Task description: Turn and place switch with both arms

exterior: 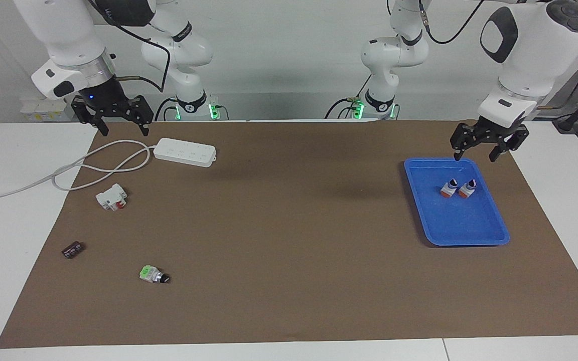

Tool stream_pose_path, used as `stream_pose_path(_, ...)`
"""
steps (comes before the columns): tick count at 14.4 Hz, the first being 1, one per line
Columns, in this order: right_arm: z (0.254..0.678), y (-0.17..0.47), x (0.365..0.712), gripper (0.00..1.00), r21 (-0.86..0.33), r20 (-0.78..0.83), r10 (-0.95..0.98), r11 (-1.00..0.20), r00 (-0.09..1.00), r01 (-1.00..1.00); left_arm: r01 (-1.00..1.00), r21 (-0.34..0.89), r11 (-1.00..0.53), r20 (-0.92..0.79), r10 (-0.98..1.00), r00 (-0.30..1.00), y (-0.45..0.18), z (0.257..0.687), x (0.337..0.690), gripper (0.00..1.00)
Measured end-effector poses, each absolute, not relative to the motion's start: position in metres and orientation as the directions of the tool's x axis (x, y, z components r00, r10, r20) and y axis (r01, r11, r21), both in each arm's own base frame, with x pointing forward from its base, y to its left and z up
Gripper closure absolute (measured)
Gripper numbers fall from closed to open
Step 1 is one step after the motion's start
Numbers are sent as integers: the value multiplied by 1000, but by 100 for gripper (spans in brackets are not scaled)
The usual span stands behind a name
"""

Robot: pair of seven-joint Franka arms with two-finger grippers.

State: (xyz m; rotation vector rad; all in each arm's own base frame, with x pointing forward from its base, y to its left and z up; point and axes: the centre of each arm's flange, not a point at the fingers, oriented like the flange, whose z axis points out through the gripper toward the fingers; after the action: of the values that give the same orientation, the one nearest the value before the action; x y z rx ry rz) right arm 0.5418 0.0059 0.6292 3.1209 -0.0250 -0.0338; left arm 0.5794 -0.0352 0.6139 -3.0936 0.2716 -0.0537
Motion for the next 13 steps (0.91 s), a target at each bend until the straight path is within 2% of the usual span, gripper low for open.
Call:
stream_pose_path(2, 630, 6, 542, 0, 21, -21, -16, -1000, 1000, -15, -176, -15, -984, 25, -177, 984, -47, 635, 572, 0)
stream_pose_path(6, 630, 6, 542, 0, 19, -20, -17, -1000, 1000, -17, -160, 2, -987, 76, -160, 984, -44, 668, 559, 0)
stream_pose_path(13, 633, 6, 542, 0, 20, -12, -38, -999, 999, -38, -148, 3, -989, 73, -148, 986, -38, 662, 557, 0)
